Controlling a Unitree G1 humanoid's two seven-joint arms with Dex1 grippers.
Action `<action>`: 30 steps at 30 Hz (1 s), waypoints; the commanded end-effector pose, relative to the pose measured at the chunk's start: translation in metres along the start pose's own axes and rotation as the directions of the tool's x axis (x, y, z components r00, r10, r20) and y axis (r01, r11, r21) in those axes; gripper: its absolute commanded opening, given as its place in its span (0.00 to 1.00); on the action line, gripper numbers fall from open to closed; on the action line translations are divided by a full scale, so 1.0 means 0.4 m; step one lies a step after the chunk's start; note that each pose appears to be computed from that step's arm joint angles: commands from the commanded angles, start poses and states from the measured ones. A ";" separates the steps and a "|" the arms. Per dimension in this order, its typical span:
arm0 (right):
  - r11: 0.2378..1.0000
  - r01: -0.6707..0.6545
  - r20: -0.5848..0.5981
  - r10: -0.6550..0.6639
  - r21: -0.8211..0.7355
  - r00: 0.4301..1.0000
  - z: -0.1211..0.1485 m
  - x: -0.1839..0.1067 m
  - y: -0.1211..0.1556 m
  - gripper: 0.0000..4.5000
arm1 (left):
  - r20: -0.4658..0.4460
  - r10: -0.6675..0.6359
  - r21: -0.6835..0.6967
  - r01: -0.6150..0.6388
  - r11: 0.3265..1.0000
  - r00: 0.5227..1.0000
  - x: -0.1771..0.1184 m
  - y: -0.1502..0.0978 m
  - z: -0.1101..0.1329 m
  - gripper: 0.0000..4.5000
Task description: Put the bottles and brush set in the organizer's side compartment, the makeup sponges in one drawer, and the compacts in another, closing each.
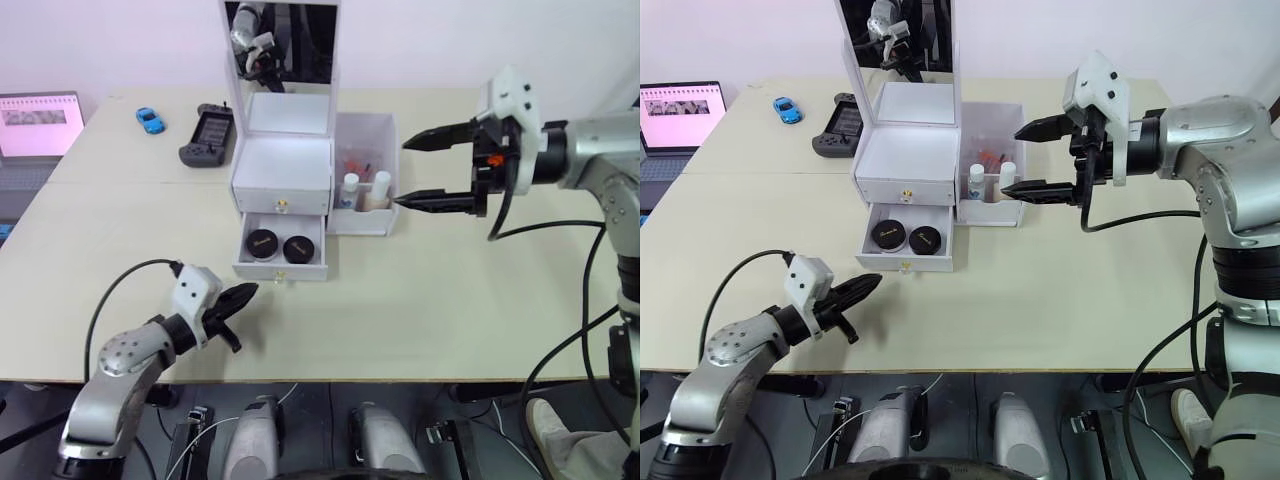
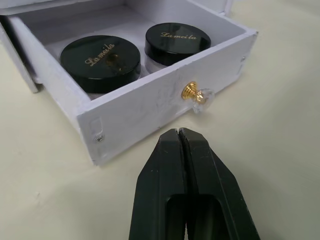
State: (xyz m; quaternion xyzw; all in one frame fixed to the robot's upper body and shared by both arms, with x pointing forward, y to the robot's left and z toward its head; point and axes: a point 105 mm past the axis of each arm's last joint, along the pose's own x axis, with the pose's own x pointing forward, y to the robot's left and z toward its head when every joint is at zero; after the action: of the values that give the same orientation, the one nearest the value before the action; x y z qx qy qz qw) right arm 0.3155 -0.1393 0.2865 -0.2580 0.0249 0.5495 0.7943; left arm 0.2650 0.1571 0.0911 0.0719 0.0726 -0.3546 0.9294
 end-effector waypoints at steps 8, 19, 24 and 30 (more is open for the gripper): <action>0.998 0.048 0.009 -0.047 -0.050 0.999 0.025 -0.029 0.017 1.00 | 0.074 0.044 0.118 -0.052 0.992 0.996 0.079 0.091 0.060 0.01; 0.994 0.090 -0.001 -0.090 -0.056 0.996 0.034 -0.049 0.017 1.00 | 0.130 0.065 0.151 -0.084 0.985 0.989 0.145 0.140 0.084 0.01; 0.993 0.102 -0.003 -0.102 -0.064 0.995 0.035 -0.047 0.019 1.00 | 0.139 0.069 0.166 -0.092 0.982 0.988 0.164 0.162 0.087 0.01; 0.991 0.113 0.010 -0.113 -0.066 0.994 0.054 -0.050 0.017 1.00 | 0.185 0.069 0.150 -0.098 0.984 0.980 0.202 0.181 0.115 0.01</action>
State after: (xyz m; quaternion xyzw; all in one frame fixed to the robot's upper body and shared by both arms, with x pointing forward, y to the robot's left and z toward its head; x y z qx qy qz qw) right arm 0.3029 -0.1454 0.2885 -0.2683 0.0251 0.5142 0.8143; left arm 0.3731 0.1520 0.1094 0.1091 -0.0062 -0.3253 0.9393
